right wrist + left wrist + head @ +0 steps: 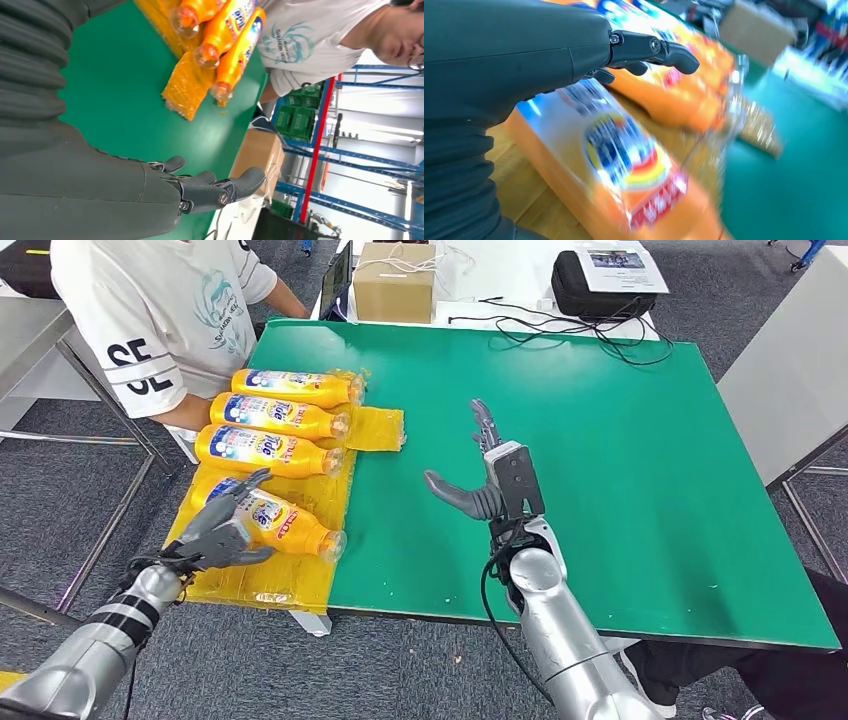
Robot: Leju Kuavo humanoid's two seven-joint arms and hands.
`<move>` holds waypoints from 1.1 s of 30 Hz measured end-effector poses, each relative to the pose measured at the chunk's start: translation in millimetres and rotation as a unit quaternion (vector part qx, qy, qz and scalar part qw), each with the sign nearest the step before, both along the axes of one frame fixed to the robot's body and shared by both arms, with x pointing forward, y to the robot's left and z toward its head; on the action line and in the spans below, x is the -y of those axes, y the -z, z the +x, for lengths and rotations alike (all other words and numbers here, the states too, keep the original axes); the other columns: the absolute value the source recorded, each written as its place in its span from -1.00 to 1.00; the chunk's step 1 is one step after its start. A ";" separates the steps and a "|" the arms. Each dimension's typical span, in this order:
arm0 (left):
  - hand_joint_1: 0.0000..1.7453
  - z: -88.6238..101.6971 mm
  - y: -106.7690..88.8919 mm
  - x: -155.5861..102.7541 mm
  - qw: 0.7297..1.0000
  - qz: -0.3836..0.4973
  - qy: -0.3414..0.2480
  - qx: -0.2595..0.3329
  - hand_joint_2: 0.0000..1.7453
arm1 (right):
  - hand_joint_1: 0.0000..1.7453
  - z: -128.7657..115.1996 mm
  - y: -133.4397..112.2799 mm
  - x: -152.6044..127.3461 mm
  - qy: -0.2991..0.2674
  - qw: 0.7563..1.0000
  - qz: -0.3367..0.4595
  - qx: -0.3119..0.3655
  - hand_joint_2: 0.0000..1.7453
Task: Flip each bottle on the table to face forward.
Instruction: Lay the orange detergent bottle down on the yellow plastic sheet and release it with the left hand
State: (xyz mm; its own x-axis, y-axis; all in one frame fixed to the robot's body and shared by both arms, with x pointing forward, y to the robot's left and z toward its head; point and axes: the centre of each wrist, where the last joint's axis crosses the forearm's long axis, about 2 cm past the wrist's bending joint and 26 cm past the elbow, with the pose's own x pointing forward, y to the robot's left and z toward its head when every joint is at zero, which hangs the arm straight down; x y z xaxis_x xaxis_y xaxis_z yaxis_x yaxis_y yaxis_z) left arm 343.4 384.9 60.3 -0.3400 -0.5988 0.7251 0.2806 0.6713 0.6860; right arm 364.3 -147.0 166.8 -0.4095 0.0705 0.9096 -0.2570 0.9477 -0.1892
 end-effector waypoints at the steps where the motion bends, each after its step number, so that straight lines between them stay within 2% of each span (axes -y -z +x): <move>1: -1.00 -4.3 -0.4 -3.5 1.000 -0.027 -0.009 0.002 1.00 | -1.00 -1.4 2.3 1.3 0.002 1.000 0.000 -0.002 1.00; 5: -1.00 -20.3 -3.8 -12.4 0.992 -0.121 -0.023 0.007 1.00 | -1.00 -10.1 11.6 6.4 0.006 1.000 0.000 -0.009 1.00; 9: -1.00 -30.0 -9.5 -19.4 0.984 -0.178 -0.026 0.016 1.00 | -1.00 -20.4 19.5 9.7 0.011 1.000 0.001 -0.013 1.00; 14: -1.00 -29.7 -17.8 -20.7 0.974 -0.221 -0.027 0.031 1.00 | -1.00 -28.5 22.0 10.0 0.017 1.000 0.001 -0.004 1.00; 18: -1.00 -24.5 -19.6 -1.8 0.968 -0.249 -0.020 0.025 1.00 | -1.00 -35.2 22.6 7.1 0.022 1.000 -0.004 0.005 1.00; 22: -1.00 -19.4 -21.5 36.5 0.958 -0.287 -0.008 -0.010 -1.00 | -1.00 -45.9 25.9 0.5 0.025 1.000 0.000 0.006 1.00; 27: -1.00 -15.7 -26.9 84.5 0.947 -0.320 0.002 -0.037 -1.00 | -1.00 -58.1 29.1 -7.8 0.029 1.000 0.009 0.006 1.00; 33: -1.00 -14.7 -30.4 103.9 0.940 -0.338 0.010 -0.036 -1.00 | -1.00 -61.9 29.7 -9.9 0.029 0.999 0.015 0.006 1.00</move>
